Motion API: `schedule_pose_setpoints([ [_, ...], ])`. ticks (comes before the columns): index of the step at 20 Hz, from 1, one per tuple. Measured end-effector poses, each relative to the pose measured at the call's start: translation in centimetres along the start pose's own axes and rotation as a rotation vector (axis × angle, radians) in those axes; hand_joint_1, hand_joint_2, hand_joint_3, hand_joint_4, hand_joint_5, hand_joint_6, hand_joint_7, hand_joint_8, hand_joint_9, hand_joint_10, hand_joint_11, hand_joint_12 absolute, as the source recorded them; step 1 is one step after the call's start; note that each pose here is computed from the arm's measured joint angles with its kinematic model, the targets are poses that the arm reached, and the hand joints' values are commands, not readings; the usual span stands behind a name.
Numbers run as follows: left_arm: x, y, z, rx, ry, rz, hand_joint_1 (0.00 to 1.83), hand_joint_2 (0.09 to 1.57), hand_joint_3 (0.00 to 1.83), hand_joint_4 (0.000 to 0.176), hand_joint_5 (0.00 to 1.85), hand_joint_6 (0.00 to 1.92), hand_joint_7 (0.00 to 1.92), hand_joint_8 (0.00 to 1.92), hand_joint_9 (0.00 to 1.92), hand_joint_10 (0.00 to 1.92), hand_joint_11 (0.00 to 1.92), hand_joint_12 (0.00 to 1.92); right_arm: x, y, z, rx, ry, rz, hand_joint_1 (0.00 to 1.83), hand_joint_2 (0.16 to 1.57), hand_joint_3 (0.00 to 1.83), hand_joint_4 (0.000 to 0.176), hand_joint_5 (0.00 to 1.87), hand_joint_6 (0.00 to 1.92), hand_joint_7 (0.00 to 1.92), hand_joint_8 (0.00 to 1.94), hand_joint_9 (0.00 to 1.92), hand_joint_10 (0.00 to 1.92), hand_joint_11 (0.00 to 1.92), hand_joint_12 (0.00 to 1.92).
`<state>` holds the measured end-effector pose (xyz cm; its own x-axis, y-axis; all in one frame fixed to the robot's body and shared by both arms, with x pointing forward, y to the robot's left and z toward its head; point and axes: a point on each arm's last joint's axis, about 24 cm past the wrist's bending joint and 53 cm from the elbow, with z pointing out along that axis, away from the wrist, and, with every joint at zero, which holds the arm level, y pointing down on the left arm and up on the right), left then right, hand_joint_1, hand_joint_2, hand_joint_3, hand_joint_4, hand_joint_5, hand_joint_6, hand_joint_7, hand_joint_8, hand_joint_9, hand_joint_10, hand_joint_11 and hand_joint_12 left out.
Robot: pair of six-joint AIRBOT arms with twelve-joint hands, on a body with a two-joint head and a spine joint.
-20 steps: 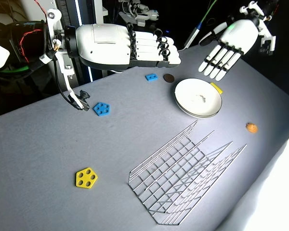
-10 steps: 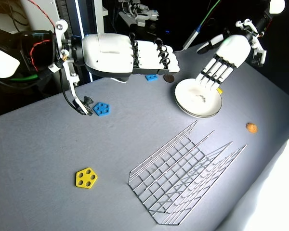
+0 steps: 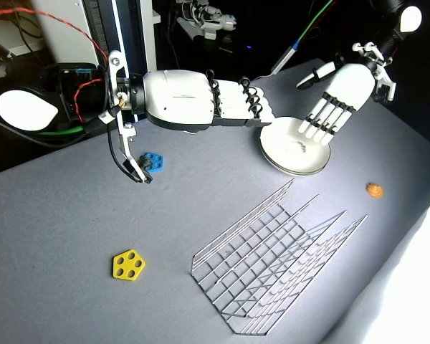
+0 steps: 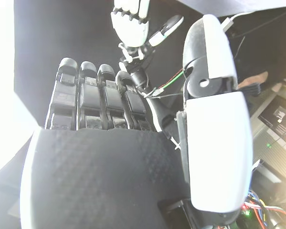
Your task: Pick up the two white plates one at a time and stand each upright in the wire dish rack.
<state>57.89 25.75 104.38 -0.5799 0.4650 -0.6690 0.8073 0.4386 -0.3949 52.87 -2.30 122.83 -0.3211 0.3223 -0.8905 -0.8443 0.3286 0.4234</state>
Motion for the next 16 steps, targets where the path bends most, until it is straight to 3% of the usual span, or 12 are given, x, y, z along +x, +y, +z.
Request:
schedule_pose_setpoints([
  [5, 0.7, 0.6, -0.4, -0.015, 0.013, -0.003, 0.00, 1.05, 0.00, 0.000, 0.08, 0.00, 0.02, 0.00, 0.01, 0.00, 0.03, 0.01, 0.6, -0.2, 0.6, -0.009, 0.002, 0.006, 1.11, 1.05, 0.00, 0.000, 0.00, 0.00, 0.00, 0.00, 0.00, 0.00, 0.00, 0.00],
  [16, 2.1, 0.2, 0.3, 0.005, 0.038, -0.004, 0.00, 1.05, 0.00, 0.000, 0.06, 0.00, 0.01, 0.00, 0.00, 0.00, 0.00, 0.00, 1.5, -0.8, 1.6, -0.015, 0.008, -0.006, 1.07, 1.05, 0.01, 0.000, 0.00, 0.00, 0.00, 0.00, 0.00, 0.00, 0.01, 0.01],
])
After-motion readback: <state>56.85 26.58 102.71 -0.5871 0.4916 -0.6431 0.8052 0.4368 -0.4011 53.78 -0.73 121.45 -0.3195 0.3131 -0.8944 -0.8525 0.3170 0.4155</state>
